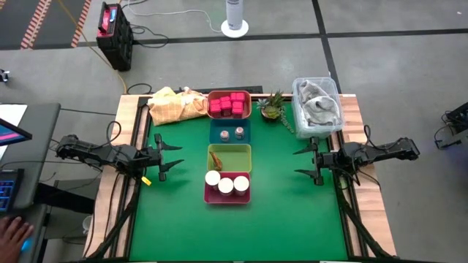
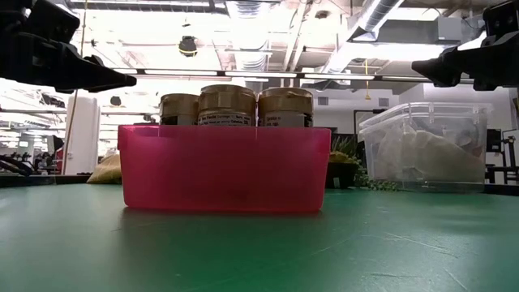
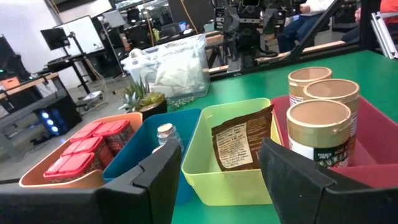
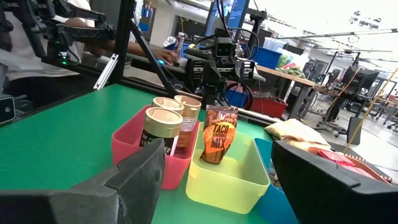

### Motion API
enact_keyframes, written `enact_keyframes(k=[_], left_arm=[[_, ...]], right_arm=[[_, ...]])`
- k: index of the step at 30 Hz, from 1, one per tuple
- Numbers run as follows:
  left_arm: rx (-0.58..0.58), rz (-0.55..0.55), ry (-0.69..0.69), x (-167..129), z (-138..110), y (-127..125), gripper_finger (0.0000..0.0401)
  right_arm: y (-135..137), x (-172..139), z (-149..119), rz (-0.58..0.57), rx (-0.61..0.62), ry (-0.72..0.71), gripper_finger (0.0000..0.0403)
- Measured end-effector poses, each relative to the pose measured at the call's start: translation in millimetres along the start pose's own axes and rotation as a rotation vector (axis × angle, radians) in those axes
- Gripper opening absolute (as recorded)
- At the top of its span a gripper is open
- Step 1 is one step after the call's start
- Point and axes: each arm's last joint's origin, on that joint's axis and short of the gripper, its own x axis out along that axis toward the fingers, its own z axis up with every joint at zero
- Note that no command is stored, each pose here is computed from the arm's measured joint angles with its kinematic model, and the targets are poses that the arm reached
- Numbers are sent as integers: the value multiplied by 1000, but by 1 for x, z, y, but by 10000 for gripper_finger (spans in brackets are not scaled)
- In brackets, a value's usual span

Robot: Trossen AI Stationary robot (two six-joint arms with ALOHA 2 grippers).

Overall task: Sort spices by type
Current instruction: Return to Home Position

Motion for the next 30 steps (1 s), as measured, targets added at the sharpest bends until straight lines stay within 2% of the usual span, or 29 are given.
enact_keyframes(k=[30], left_arm=[[2,-7,4,0,0,-1,206]], right_arm=[[0,0,0,0,0,0,321]])
